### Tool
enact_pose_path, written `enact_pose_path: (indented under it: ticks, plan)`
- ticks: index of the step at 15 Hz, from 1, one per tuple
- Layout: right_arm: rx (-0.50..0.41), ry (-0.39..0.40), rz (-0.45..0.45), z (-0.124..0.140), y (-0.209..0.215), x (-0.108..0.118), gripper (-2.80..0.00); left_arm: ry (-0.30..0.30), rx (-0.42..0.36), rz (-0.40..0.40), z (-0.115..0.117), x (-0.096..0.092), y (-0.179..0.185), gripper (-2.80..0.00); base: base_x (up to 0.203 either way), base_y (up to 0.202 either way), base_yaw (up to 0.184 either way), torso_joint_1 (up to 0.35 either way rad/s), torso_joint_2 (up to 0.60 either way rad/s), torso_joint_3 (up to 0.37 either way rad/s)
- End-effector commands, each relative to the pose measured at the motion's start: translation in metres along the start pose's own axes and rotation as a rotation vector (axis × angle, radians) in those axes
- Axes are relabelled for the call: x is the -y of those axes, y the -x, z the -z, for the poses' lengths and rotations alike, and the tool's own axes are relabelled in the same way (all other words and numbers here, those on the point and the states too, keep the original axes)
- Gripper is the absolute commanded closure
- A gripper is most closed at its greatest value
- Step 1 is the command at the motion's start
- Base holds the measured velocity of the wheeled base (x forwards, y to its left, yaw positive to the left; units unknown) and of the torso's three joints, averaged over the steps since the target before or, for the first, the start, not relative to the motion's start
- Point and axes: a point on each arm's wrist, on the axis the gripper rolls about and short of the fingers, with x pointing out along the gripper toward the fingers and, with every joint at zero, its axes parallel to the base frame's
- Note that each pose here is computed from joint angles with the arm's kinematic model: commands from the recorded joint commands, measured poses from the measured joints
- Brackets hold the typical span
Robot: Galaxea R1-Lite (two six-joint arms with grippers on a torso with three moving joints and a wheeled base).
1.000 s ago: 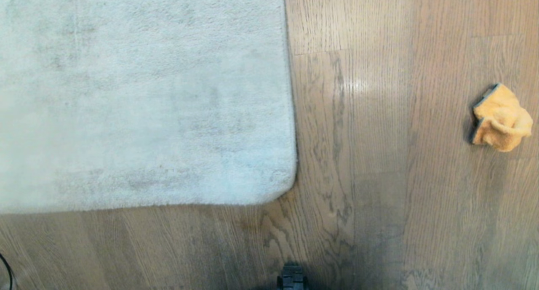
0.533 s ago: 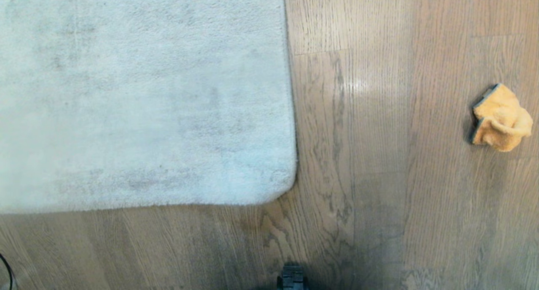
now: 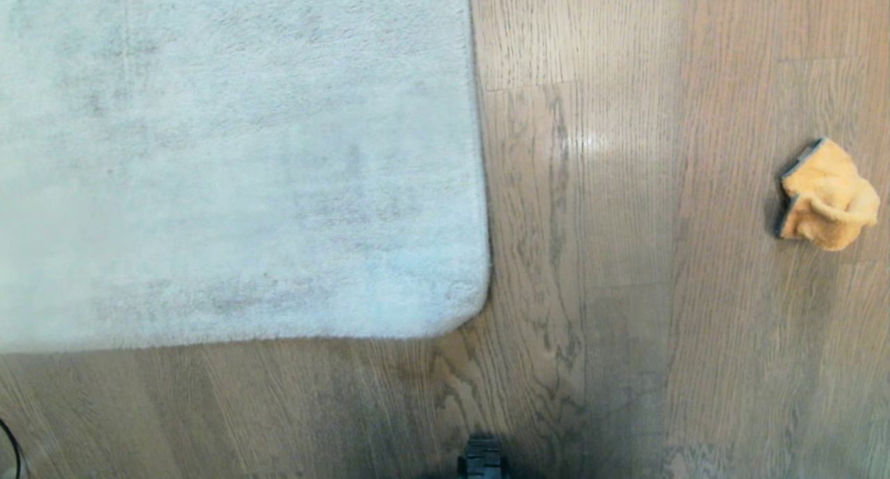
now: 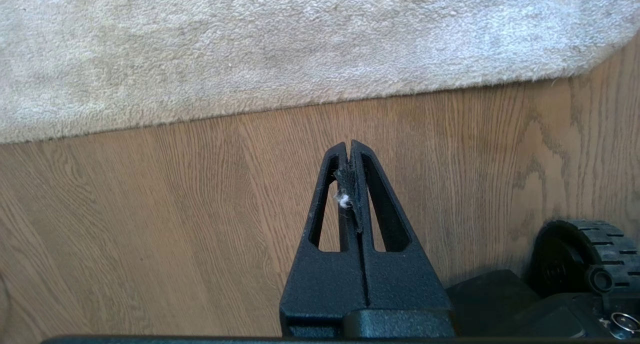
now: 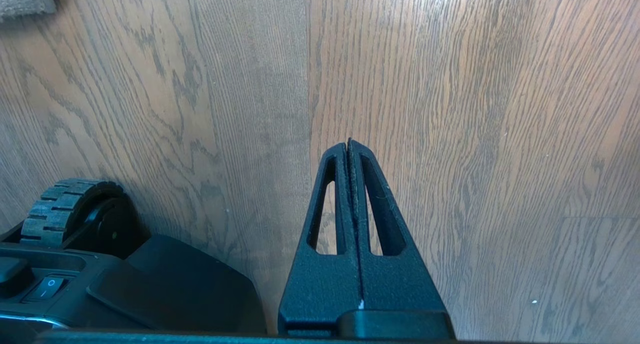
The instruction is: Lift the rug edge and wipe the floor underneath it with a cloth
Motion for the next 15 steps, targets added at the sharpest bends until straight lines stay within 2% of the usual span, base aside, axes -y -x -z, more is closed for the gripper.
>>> enact_pose_path:
  ticks: [1, 15]
  plan:
    - [-0.002, 0.000, -0.001, 0.0000, -0.0001, 0.0000, 0.00, -0.002, 0.000, 0.000, 0.0000, 0.0000, 0.0000, 0.00, 0.000, 0.000, 0.000, 0.000, 0.00, 0.000]
    - [-0.001, 0.000, -0.001, -0.0001, -0.0001, 0.0000, 0.00, -0.001, 0.000, 0.003, 0.0000, 0.0001, 0.0000, 0.00, 0.000, 0.000, 0.000, 0.002, 0.00, 0.181]
